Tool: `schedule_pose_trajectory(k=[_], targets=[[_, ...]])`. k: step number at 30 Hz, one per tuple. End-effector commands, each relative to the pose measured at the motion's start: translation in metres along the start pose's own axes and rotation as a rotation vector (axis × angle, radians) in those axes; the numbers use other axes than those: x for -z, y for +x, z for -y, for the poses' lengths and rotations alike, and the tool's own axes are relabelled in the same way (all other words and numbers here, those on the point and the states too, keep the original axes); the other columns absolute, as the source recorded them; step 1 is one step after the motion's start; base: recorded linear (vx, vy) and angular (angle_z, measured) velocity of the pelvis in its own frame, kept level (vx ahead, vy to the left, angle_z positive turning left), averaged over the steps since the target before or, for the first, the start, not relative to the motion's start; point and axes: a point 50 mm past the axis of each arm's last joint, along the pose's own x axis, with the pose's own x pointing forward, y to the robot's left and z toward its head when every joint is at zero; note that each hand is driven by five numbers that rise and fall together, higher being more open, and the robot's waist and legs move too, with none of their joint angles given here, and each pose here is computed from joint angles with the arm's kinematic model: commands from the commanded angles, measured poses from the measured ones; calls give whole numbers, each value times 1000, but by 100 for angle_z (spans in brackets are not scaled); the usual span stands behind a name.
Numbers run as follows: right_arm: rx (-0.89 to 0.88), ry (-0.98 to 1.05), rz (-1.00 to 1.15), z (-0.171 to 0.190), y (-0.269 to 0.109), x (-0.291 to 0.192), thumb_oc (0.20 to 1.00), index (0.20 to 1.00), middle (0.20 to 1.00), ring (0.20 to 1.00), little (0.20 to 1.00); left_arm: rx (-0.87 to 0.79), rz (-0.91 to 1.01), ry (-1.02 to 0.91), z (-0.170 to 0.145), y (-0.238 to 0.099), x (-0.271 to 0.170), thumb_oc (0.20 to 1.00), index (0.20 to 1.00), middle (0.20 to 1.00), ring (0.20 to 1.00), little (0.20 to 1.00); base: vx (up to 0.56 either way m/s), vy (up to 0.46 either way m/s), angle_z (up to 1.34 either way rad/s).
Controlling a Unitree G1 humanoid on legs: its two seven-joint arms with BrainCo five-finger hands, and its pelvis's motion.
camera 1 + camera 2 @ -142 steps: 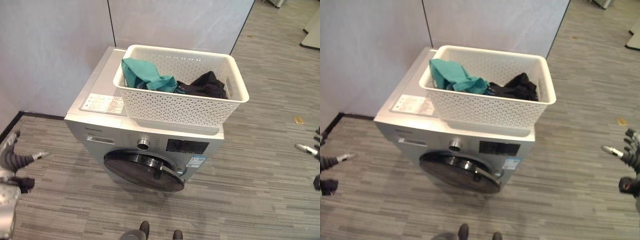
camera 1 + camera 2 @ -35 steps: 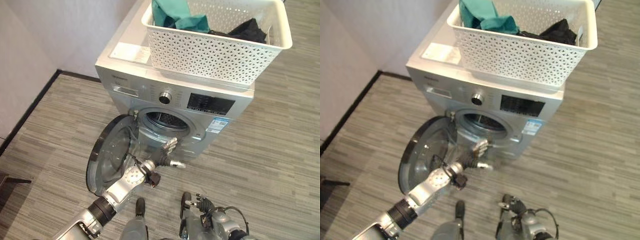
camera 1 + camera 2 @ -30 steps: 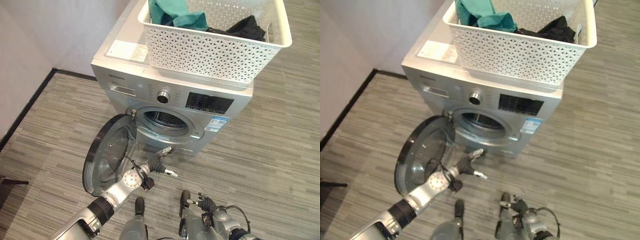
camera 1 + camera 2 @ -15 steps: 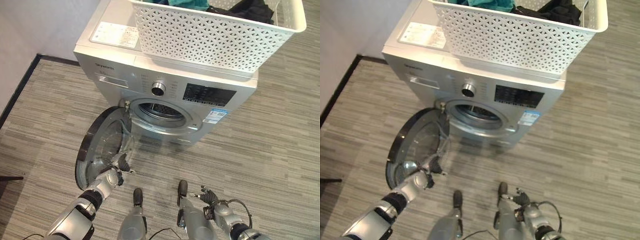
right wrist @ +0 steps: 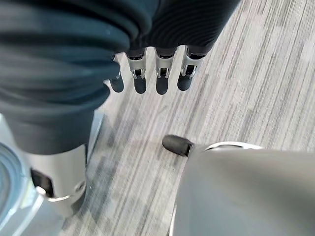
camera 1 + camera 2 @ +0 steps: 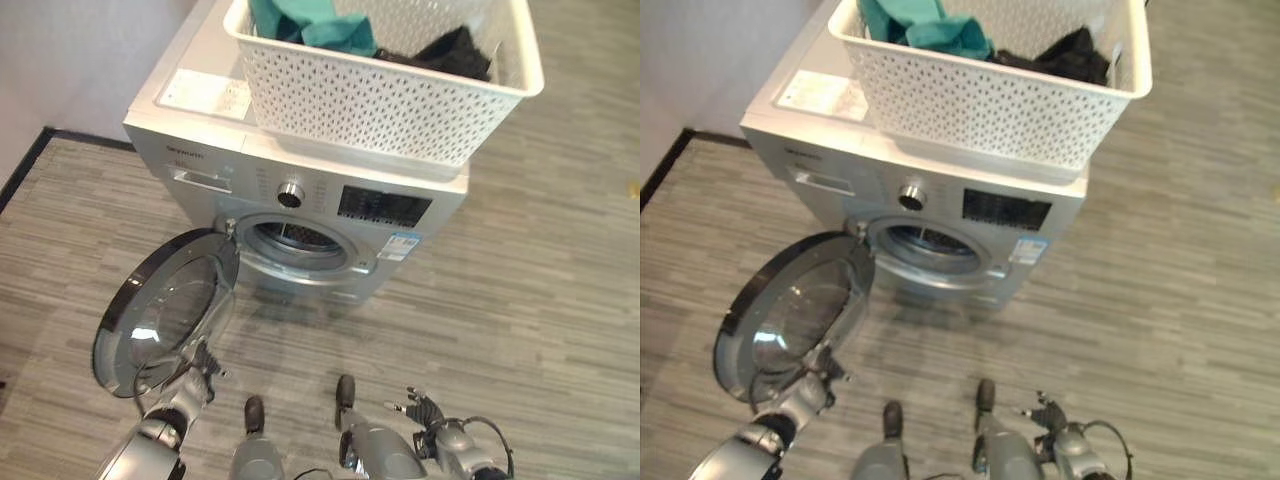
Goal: Grab the laundry basket,head to the washer,open it,put in the laundry and shut it.
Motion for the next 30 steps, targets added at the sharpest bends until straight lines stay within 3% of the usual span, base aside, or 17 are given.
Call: schedule_pose_trajectory(k=[1, 5, 11, 18, 22, 26, 30], targets=[[8, 53, 35, 6, -1, -5, 1000, 1000, 1000, 1000, 1000, -74, 61, -92, -16, 2, -13, 1000, 1000, 1000, 1000, 1000, 51, -192, -3], [55, 150, 54, 17, -4, -4, 1000, 1000, 1000, 1000, 1000, -69, 165, -169, -13, -6, -28, 1000, 1000, 1000, 1000, 1000, 25, -43, -17], [313, 473, 91, 73, -10, -6, 1000, 1000, 1000, 1000, 1000, 45, 272, -184, 7, -16, -51, 1000, 1000, 1000, 1000, 1000, 135, 263, 37], [472, 633, 115, 116, -21, -3, 1000, 1000, 1000, 1000, 1000, 124, 170, -135, 27, -23, -16, 1000, 1000, 1000, 1000, 1000, 279, 362, -49], [564, 684, 262, 154, -33, -35, 1000, 1000, 1000, 1000, 1000, 125, 32, -182, 30, -29, 24, 1000, 1000, 1000, 1000, 1000, 211, 323, -39], [628, 695, 350, 175, -45, -50, 1000, 1000, 1000, 1000, 1000, 128, 21, -185, 30, -30, 27, 1000, 1000, 1000, 1000, 1000, 143, 133, -9], [826, 690, 620, 232, -94, -93, 1000, 1000, 1000, 1000, 1000, 133, 38, -192, 32, -29, 20, 1000, 1000, 1000, 1000, 1000, 230, 19, 12]])
